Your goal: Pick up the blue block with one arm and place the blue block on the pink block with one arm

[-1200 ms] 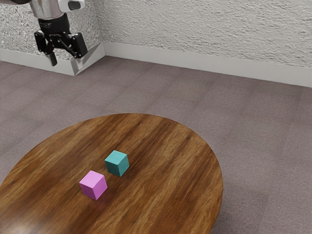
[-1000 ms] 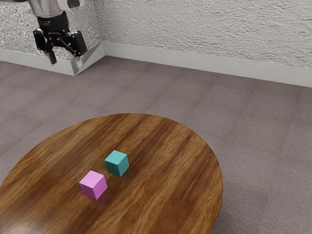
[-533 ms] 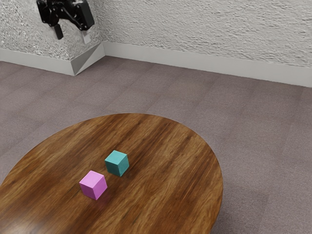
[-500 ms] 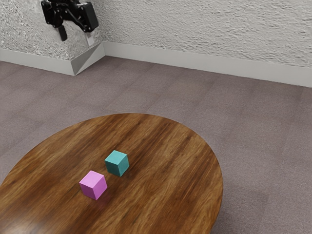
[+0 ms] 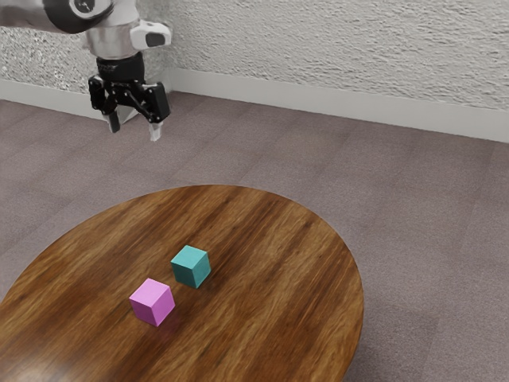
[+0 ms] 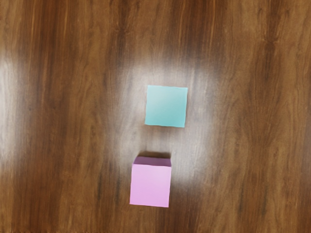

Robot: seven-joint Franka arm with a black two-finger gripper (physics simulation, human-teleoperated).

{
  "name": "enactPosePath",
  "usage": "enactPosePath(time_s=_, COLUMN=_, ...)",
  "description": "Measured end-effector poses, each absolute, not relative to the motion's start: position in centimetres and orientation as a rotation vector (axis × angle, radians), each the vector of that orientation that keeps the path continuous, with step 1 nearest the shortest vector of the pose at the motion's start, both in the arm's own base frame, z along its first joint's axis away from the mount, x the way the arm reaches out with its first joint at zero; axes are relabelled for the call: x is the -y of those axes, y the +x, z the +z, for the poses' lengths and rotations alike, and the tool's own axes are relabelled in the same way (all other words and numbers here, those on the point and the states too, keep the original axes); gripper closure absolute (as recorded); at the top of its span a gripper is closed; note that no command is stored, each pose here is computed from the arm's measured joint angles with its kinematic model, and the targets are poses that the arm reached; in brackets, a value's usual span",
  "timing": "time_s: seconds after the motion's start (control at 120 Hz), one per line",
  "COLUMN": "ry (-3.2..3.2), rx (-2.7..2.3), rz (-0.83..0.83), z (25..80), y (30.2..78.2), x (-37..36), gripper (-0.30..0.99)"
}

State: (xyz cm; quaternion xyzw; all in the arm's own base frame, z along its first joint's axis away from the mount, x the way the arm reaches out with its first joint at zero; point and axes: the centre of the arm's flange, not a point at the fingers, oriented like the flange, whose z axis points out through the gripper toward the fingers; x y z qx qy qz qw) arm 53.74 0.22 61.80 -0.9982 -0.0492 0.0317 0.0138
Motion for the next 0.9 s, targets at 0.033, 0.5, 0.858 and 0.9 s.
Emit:
enactPosePath(time_s=0.033, ry=-3.108, rx=0.172, rz=0.111, z=59.9, y=53.6, x=-0.9, gripper=0.0)
enactPosePath(time_s=0.5, ry=-3.12, rx=0.001, rz=-0.048, z=51.3, y=53.9, x=4.8, gripper=0.0)
enactPosePath(time_s=0.858, ry=-3.121, rx=0.035, rz=0.002, z=42.1, y=55.1, x=3.0, gripper=0.0)
enactPosePath(time_s=0.9, ry=-3.122, rx=0.038, rz=0.006, z=41.3, y=54.9, x=2.8, gripper=0.0)
